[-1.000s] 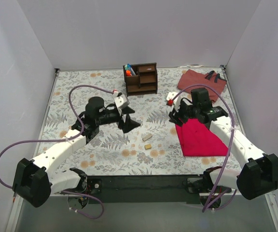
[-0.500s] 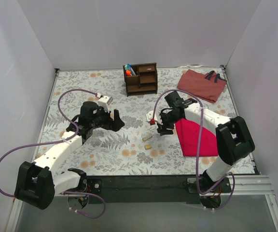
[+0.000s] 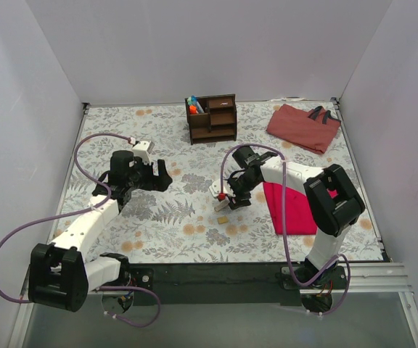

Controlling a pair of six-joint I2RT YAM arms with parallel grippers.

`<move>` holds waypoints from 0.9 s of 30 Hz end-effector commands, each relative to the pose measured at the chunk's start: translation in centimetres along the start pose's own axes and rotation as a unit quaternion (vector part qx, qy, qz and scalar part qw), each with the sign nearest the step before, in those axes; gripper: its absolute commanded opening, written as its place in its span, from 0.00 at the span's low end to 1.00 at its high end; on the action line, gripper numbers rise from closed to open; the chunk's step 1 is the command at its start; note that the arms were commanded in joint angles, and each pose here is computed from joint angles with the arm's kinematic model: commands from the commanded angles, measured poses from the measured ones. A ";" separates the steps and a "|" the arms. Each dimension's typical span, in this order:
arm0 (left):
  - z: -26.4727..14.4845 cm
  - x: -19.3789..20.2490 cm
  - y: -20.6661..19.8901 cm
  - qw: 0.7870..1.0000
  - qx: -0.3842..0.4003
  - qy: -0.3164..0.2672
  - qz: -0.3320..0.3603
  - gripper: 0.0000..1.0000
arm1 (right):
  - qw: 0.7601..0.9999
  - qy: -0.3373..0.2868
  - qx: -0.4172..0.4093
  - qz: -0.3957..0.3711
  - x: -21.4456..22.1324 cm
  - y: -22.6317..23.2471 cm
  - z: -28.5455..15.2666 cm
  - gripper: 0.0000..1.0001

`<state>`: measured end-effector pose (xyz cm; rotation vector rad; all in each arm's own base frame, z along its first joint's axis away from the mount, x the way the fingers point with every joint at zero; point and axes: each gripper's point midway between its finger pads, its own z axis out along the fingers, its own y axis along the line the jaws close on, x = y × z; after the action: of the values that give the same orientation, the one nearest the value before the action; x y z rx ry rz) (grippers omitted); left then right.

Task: Sort the stationery into containers
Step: Pick up the stationery from the center of the board.

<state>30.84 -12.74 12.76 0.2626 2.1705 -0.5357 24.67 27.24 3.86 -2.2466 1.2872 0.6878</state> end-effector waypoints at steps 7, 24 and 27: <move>0.4 -2.0 0.8 1.000 -0.006 -0.027 0.012 0.80 | 0.999 -0.027 0.008 -0.020 -1.3 -1.9 0.3 0.64; 1.3 -3.0 0.6 0.999 0.008 -0.040 -0.008 0.80 | 0.999 0.005 0.000 0.046 -0.6 -1.6 1.2 0.12; 1.5 -3.9 0.4 0.998 0.015 -0.053 -0.009 0.79 | 0.994 0.014 0.040 0.100 -1.4 -3.2 -0.8 0.01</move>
<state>32.74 -12.49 12.18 0.2253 2.1559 -0.5475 25.39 28.66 2.85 -2.2182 1.3851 0.7106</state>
